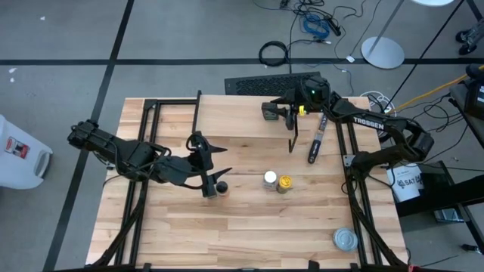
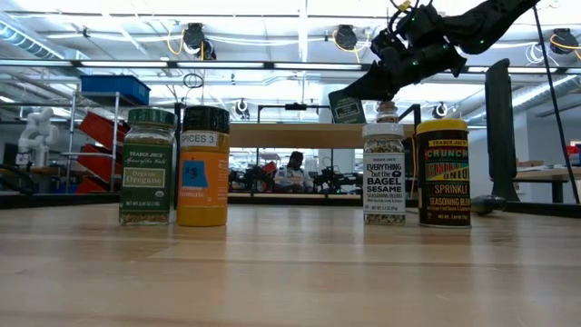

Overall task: Shelf spices
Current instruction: Put the black seasoning can on the shelf

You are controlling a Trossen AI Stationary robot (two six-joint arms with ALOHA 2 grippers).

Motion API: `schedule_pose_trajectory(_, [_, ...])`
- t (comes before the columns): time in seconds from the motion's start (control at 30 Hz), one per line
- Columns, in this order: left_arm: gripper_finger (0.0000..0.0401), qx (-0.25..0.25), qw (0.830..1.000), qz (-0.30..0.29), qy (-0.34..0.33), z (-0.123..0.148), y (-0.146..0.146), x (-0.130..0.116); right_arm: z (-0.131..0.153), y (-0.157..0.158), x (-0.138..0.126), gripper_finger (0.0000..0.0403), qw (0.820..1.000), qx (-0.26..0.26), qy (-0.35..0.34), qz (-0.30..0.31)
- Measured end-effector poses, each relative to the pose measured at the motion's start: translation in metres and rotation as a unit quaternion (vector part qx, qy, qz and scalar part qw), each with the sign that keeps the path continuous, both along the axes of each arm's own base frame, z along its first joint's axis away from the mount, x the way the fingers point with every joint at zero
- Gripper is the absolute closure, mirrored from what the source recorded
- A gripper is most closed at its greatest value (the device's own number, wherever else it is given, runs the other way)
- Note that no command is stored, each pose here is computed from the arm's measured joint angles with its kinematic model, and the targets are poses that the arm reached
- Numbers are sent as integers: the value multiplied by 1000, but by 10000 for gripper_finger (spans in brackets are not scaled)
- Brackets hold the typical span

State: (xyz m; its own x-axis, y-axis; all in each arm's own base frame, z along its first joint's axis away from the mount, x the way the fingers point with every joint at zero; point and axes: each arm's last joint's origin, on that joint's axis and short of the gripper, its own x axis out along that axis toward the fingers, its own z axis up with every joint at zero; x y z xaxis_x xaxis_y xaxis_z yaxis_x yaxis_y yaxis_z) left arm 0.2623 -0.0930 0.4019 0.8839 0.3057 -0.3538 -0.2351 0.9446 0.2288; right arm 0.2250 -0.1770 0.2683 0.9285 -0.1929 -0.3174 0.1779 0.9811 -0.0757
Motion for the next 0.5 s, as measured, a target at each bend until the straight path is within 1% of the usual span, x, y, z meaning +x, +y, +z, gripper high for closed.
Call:
schedule_pose_trajectory(0.3, [127,0,1000,0,0,0,0,0,-2,-4,-6,268,1000,12,11,-14])
schedule_pose_trajectory(0.5, [127,0,1000,0,0,0,0,0,4,1,-13,268,1000,6,18,-15])
